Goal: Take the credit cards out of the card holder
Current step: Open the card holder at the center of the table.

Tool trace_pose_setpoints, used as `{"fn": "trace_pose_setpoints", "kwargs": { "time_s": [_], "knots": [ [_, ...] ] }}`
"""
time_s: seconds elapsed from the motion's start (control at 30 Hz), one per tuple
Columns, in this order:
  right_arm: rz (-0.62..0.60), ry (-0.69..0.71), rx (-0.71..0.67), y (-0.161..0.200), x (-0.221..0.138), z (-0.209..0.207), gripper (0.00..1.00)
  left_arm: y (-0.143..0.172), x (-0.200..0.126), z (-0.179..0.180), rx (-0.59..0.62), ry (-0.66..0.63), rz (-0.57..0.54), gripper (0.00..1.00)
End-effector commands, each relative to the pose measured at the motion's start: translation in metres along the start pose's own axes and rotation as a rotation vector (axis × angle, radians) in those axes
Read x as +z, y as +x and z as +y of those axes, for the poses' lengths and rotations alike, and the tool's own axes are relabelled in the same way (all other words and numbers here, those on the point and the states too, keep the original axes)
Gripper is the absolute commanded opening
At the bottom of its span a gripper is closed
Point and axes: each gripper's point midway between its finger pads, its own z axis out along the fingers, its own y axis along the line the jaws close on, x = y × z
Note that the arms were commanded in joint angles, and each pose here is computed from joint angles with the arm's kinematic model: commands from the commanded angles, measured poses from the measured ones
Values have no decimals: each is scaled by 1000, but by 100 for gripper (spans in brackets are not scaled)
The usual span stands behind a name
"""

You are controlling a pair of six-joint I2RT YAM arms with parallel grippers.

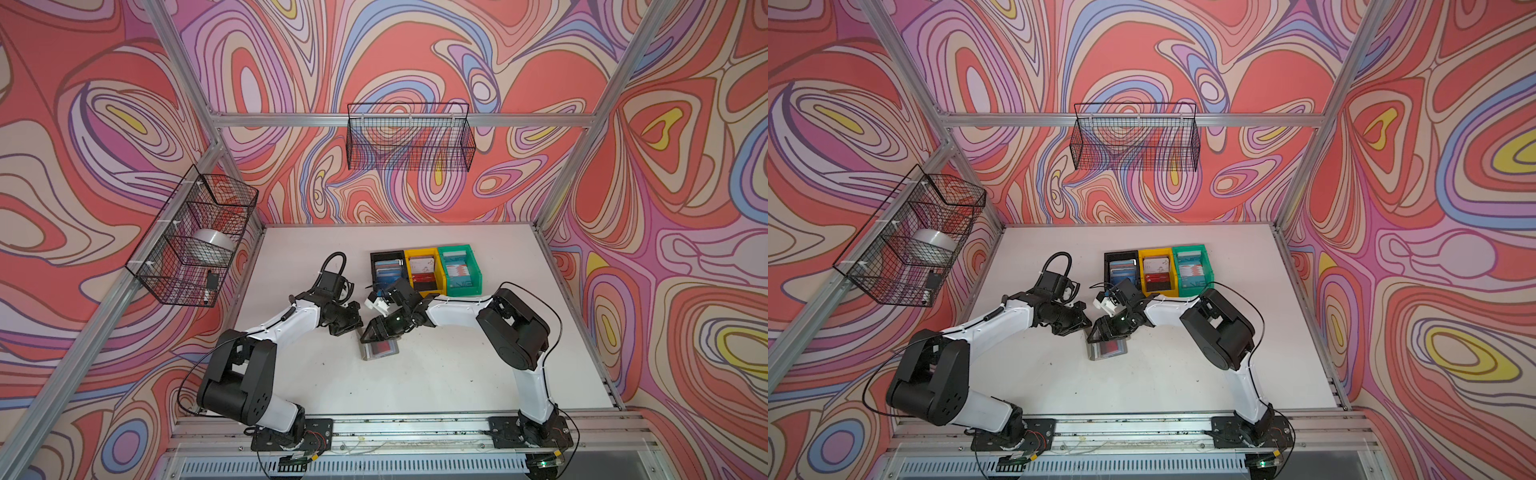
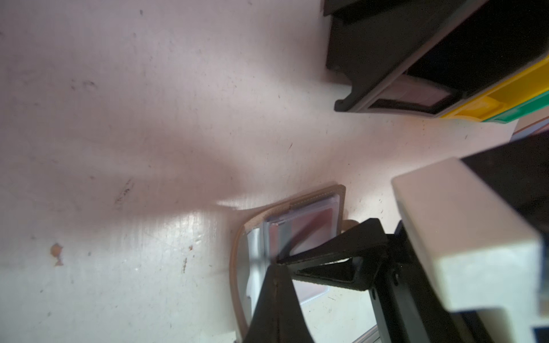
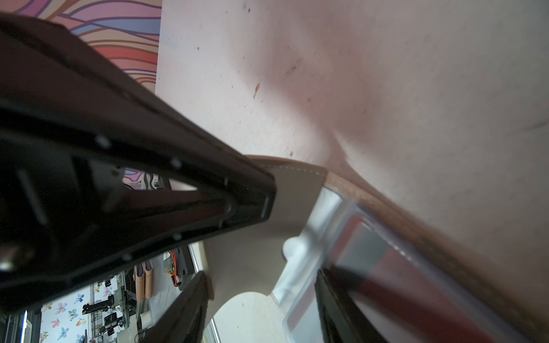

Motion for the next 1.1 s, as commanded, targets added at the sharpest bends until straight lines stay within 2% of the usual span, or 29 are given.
{"fn": "trace_pose_setpoints", "kwargs": {
  "time_s": [0.0,0.7,1.07],
  "knots": [
    [61,80,87,29,5,-26,61,11,7,19,-16,-51,36,0],
    [2,-55,172,30,-1,-22,65,33,13,36,-46,-22,39,0],
    [-26,-60,175,19,-12,-20,64,29,-16,3,-48,130,-41,0]
  ]
}}
